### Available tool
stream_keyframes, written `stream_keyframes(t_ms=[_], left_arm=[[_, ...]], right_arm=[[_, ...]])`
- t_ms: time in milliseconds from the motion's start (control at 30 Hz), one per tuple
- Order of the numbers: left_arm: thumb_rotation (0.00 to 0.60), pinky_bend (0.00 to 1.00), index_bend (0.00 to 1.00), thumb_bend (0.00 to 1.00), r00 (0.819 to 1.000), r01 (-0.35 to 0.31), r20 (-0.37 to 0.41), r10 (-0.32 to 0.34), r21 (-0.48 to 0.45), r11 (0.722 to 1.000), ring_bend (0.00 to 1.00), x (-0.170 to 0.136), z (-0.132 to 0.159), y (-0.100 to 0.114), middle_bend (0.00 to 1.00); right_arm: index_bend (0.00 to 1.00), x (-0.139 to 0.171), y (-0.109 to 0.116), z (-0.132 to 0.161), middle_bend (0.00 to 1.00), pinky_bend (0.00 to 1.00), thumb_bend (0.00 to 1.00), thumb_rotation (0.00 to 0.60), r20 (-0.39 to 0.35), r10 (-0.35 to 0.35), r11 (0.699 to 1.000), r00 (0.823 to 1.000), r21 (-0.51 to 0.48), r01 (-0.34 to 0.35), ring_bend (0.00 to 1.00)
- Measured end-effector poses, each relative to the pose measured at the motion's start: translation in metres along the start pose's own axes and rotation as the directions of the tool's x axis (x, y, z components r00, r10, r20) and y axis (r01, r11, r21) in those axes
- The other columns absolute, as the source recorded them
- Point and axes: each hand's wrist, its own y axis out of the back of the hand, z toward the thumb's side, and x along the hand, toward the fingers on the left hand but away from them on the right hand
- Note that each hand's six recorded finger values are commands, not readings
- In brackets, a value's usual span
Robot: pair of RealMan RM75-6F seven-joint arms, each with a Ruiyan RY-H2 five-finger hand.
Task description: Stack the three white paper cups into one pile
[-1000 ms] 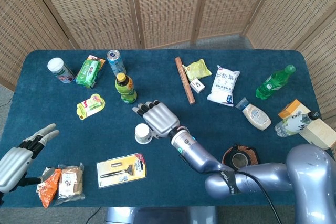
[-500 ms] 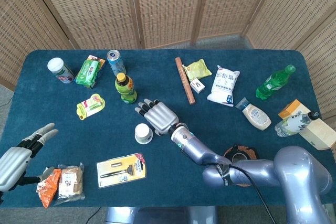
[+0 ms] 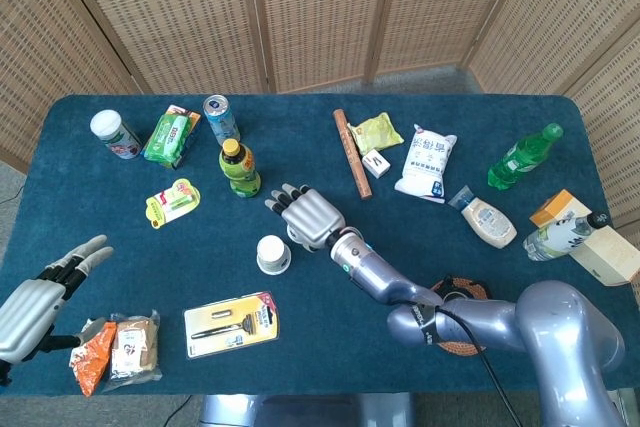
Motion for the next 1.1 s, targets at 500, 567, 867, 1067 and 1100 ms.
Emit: stream_keyframes(t_ms=[500,567,867,1067,1100], left_arm=[[0.600,0.15,0.04,0.37,1.000,0.017,-0.012,-0.017,0.006,1.000,0.00,0.004,0.000,-0.005,0.00],[0.600,0.15,0.04,0.37,1.000,0.018,-0.010,-0.018,0.007,1.000,0.00,0.004,0.000,-0.005,0.00],[0.600,0.15,0.04,0.37,1.000,0.017,-0.011,-0.017,0.003,1.000,0.00,0.003,0.000,-0.004,0.00],[0.600,0.15,0.04,0.37,1.000,0.021,-0.008,-0.021,0.005,1.000,0.00,0.003,0.001,-0.005,0.00],[0.600,0.15,0.04,0.37,1.000,0.021,-0.008,-0.021,0.005,1.000,0.00,0.003,0.001,-0.005,0.00]], right_arm=[[0.22,-0.006,-0.016,-0.009,0.22,0.31,0.29,0.600,0.020,0.004,0.999,1.000,-0.045,-0.003,0.21],[0.23,-0.006,-0.017,-0.010,0.27,0.32,0.30,0.600,0.021,0.000,0.999,1.000,-0.045,0.001,0.25],[0.30,-0.006,-0.020,-0.011,0.35,0.37,0.35,0.600,0.030,-0.012,0.998,0.999,-0.054,0.014,0.33],[0.32,-0.005,-0.020,-0.014,0.37,0.38,0.37,0.600,0.039,-0.022,0.997,0.999,-0.066,0.025,0.34],[0.32,-0.004,-0.020,-0.014,0.37,0.38,0.37,0.600,0.039,-0.023,0.997,0.999,-0.071,0.026,0.34]])
